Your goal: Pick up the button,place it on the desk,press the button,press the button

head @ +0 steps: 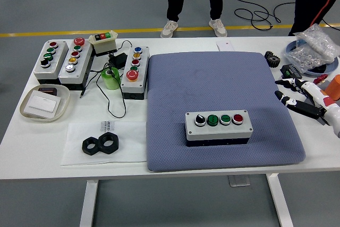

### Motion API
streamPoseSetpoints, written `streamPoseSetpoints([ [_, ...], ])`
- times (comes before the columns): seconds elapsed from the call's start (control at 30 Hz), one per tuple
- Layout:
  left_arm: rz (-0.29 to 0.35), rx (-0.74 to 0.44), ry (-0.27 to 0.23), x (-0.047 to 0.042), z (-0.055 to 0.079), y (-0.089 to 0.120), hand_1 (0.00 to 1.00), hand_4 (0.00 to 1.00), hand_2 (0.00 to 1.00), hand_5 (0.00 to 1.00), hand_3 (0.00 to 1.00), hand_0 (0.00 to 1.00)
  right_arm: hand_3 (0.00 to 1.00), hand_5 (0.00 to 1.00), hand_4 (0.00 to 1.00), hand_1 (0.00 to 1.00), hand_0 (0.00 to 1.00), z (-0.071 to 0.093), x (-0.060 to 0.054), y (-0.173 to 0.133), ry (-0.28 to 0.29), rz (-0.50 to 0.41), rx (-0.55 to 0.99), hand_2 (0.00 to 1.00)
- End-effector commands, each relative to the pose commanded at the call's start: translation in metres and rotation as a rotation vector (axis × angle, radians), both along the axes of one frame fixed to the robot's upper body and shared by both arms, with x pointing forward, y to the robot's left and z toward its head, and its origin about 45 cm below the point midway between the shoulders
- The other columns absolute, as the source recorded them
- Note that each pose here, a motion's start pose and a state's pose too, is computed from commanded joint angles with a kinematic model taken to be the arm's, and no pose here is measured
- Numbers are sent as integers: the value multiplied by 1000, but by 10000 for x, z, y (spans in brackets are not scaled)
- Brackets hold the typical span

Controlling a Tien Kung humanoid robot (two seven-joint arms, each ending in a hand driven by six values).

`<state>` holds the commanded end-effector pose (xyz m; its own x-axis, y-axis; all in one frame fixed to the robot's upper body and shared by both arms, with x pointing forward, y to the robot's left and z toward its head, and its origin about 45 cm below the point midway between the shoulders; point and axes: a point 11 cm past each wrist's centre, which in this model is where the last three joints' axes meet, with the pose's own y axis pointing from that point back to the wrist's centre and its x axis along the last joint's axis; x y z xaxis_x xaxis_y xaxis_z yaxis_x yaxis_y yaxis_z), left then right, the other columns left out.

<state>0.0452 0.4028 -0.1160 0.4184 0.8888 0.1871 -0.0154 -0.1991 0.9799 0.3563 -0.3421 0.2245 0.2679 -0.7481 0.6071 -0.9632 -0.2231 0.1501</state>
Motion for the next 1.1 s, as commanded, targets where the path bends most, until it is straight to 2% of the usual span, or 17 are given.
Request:
streamPoseSetpoints([
  [0.27,-3,-6,7,-46,-14,-29,897,568,968,998,766,742,783,643,672,876,933,-8,-1,-6,2,-3,-1,853],
  [0.47,-2,-8,11,-85,-25,-49,897,565,968,998,767,742,782,644,672,876,933,-13,-3,-15,3,-6,1,852],
  [0.53,10,-11,18,-142,-40,-80,897,565,968,998,767,742,782,644,672,876,933,-18,0,-23,5,-10,0,852],
  [0.63,48,3,41,-277,-70,-142,897,565,968,998,767,742,782,644,672,876,933,-24,-1,-30,6,-13,1,852],
  [0.67,71,14,45,-329,-80,-164,897,565,968,998,767,742,782,644,672,876,933,-26,-1,-32,6,-14,3,852],
  [0.7,90,26,56,-375,-90,-190,928,571,970,998,836,756,782,643,670,875,933,-20,-1,-39,3,-17,5,850],
  [0.8,163,34,95,-441,-88,-201,928,571,970,998,836,756,782,643,670,875,933,3,1,-50,-4,-19,5,850],
  [0.83,167,30,102,-440,-87,-205,928,571,970,998,836,756,782,643,670,875,933,12,3,-52,-7,-20,5,850],
  [0.87,168,27,106,-438,-87,-208,924,570,970,998,913,756,782,642,671,874,933,18,5,-54,-9,-20,4,849],
  [1.1,159,21,97,-399,-85,-204,923,559,970,998,903,754,782,639,671,874,933,11,11,-33,-6,-12,2,849],
])
